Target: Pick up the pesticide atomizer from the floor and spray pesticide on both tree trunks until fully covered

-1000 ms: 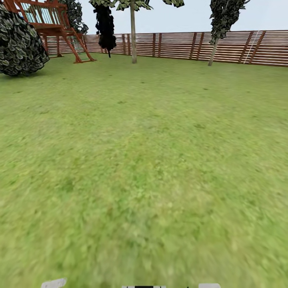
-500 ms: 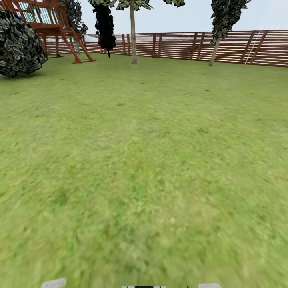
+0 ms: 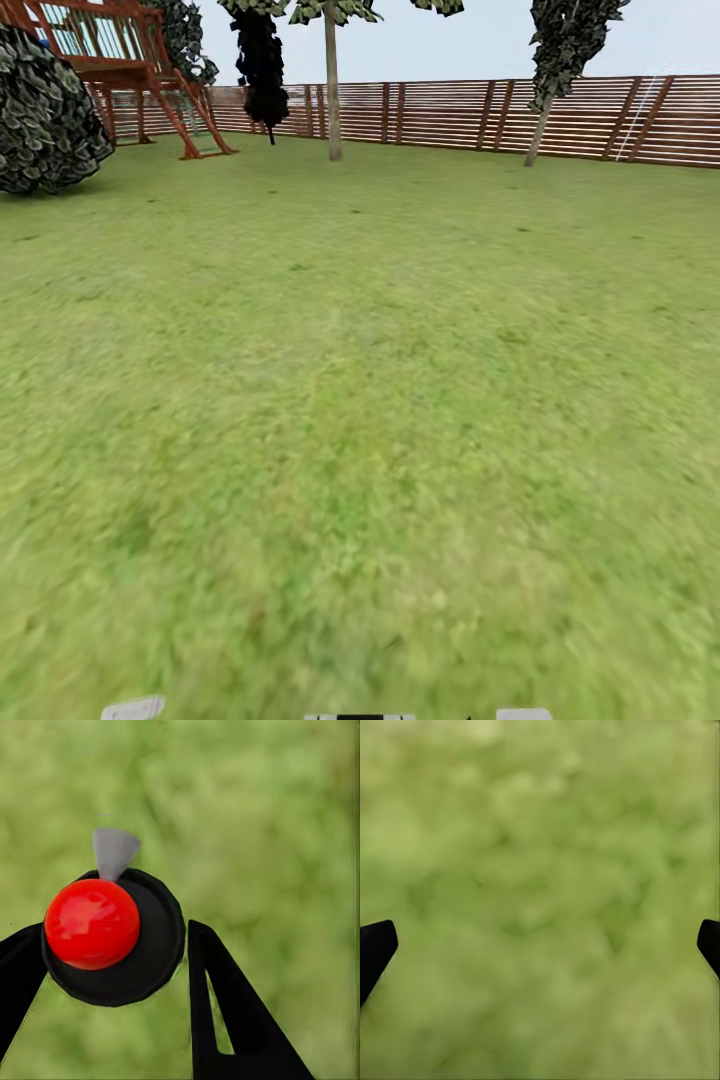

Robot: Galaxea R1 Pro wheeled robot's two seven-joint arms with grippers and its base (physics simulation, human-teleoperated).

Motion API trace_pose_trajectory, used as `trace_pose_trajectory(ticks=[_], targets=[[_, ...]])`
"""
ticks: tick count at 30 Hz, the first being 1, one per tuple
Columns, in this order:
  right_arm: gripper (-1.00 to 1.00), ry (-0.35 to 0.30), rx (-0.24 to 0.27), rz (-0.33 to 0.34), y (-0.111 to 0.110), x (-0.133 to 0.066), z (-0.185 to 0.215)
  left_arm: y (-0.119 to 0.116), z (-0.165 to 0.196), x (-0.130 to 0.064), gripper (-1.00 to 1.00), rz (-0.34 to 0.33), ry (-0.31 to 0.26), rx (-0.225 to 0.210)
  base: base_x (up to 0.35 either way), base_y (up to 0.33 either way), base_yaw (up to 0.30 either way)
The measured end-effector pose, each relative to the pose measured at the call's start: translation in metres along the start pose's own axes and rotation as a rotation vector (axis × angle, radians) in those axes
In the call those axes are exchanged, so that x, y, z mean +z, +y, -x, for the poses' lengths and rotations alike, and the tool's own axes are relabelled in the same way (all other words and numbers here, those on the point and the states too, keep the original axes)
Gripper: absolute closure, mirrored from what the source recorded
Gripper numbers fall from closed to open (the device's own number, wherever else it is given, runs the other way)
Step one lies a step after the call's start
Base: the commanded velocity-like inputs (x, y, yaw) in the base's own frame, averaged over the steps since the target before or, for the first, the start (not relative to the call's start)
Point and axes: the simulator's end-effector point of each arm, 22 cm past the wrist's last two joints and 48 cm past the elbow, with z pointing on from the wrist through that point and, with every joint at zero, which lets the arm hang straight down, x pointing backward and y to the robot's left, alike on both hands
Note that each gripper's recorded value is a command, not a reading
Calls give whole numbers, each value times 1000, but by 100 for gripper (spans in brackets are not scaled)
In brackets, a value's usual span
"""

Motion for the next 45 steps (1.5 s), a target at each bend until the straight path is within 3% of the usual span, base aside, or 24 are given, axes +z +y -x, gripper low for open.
trace_pose_trajectory(ticks=[45], targets=[[-100, 0, 0, 0, 0, 0, 0, -5, 0, 0, 100, -7, -1, 1, 341, 0, 0]])
